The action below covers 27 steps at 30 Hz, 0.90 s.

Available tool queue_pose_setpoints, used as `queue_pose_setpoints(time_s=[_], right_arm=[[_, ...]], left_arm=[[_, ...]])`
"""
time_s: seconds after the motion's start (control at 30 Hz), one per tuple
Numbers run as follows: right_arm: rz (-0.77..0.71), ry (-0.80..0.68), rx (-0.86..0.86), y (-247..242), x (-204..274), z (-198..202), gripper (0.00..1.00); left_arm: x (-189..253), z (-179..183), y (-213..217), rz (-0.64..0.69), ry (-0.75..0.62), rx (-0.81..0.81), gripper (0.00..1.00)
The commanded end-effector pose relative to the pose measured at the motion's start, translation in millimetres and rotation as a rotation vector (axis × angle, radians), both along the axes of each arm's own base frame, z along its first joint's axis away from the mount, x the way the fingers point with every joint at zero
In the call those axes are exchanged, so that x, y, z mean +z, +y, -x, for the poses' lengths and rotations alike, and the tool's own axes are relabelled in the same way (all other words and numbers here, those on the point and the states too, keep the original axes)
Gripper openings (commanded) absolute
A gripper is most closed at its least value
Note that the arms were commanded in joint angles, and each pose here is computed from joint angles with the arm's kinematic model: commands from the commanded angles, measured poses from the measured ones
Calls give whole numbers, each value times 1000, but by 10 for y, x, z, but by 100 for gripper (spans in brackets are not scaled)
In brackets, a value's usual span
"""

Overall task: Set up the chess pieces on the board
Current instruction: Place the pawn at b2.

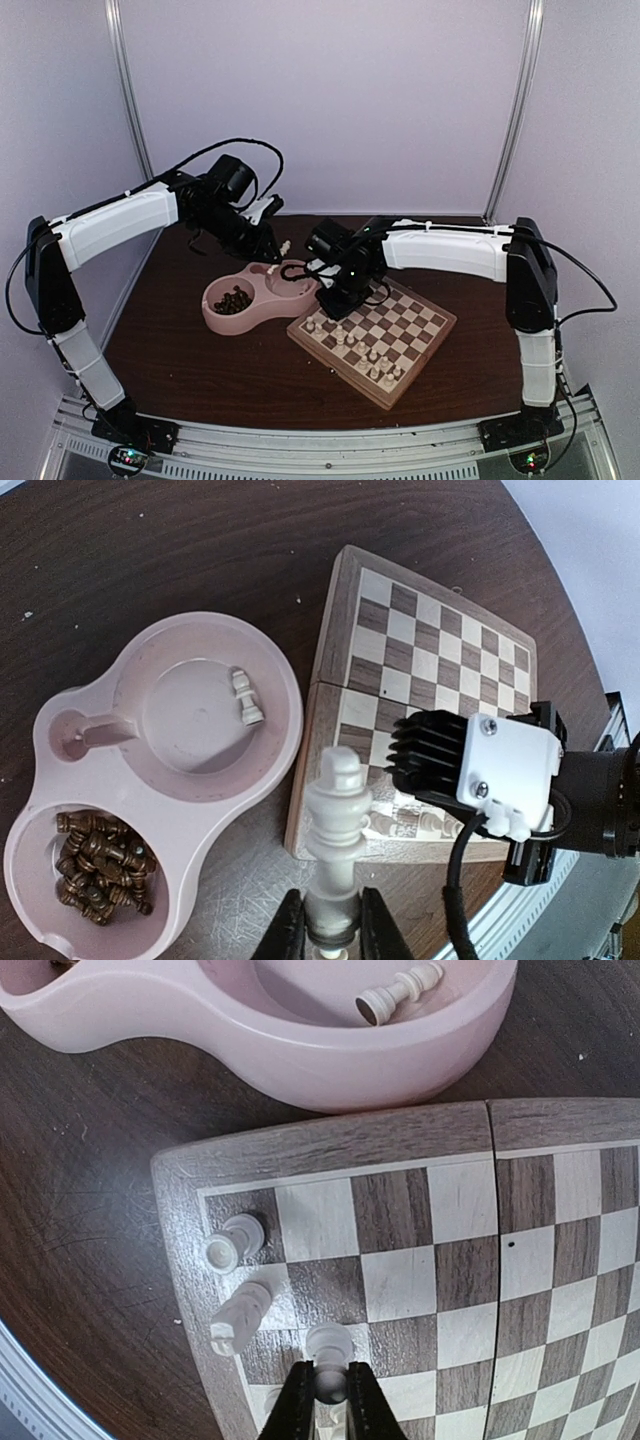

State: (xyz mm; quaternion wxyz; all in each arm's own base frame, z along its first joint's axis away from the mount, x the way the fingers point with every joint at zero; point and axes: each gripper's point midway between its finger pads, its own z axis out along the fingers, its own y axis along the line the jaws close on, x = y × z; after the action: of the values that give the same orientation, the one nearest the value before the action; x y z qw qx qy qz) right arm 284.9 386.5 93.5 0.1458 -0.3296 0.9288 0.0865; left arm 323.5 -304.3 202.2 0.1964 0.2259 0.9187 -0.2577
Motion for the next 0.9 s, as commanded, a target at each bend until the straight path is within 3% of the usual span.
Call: queue_pose_setpoints(time_s=[0.0, 0.87], right_arm=[[-2, 8, 21, 88, -13, 15, 8], [34, 21, 29, 152, -224, -31, 12]], left_arm=[[120, -42, 66, 6, -57, 17, 17], [140, -60, 140, -17, -81, 41, 16]])
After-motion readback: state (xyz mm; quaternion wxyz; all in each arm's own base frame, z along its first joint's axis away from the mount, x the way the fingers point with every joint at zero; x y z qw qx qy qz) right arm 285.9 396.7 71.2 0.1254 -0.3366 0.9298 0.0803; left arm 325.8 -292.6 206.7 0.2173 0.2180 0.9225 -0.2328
